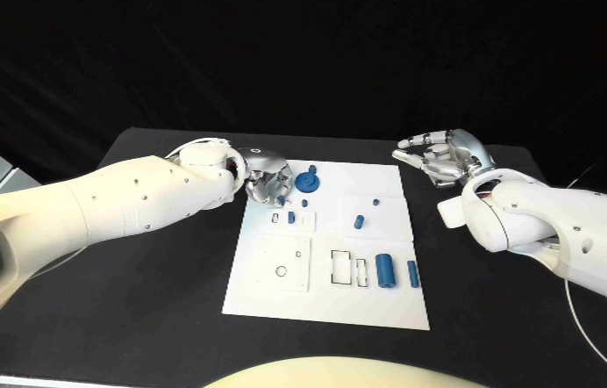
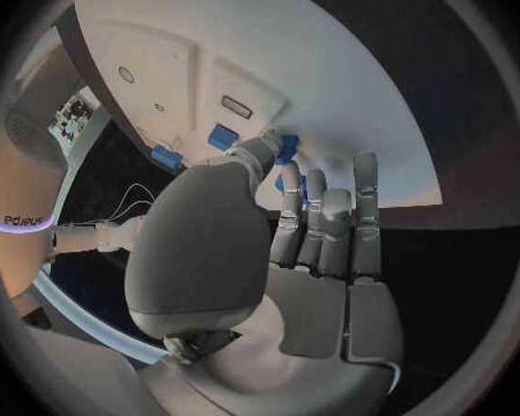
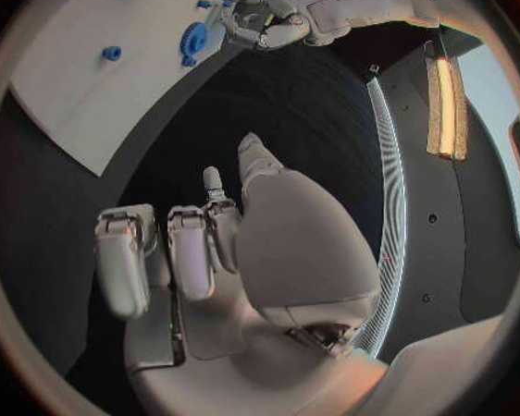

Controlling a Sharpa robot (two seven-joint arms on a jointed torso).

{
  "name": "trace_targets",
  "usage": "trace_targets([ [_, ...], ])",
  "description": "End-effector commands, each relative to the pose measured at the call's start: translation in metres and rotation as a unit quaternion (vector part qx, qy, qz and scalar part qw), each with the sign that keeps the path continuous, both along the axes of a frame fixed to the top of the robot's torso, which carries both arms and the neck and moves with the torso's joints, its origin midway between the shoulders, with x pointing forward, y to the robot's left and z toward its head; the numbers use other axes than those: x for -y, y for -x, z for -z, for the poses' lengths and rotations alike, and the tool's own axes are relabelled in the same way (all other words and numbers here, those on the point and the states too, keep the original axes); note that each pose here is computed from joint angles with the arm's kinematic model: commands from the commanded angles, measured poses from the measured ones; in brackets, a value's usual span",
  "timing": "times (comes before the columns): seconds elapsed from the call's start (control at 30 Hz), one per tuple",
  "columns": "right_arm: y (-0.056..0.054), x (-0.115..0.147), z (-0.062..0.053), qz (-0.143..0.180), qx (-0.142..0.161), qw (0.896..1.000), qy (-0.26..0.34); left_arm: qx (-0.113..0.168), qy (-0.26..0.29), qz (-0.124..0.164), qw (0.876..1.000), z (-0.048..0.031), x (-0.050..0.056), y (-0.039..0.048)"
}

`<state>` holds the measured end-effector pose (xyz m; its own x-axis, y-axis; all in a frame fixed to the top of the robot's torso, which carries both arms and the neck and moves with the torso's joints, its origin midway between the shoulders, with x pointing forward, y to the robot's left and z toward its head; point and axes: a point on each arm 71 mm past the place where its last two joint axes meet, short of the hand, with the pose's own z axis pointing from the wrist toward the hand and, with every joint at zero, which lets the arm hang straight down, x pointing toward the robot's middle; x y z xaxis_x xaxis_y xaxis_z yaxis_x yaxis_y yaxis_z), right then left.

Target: Assemble the parts on the task board

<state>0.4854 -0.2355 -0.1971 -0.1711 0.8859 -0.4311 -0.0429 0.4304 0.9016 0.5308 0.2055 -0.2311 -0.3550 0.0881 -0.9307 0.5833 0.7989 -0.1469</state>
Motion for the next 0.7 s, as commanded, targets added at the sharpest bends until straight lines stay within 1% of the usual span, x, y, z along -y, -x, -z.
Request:
trace_targets([
  [0.03,0.0002,-0.0016,-0.0004,-0.008,0.004,1.0,0.002,0.001,0.007,0.0,1.0,-0.0011,0.0013,0.0002],
  [0.7,-0.0004,-0.0008,-0.0002,-0.007,0.004,1.0,0.002,-0.005,0.009,0.0,1.0,-0.0009,-0.0002,0.0013],
])
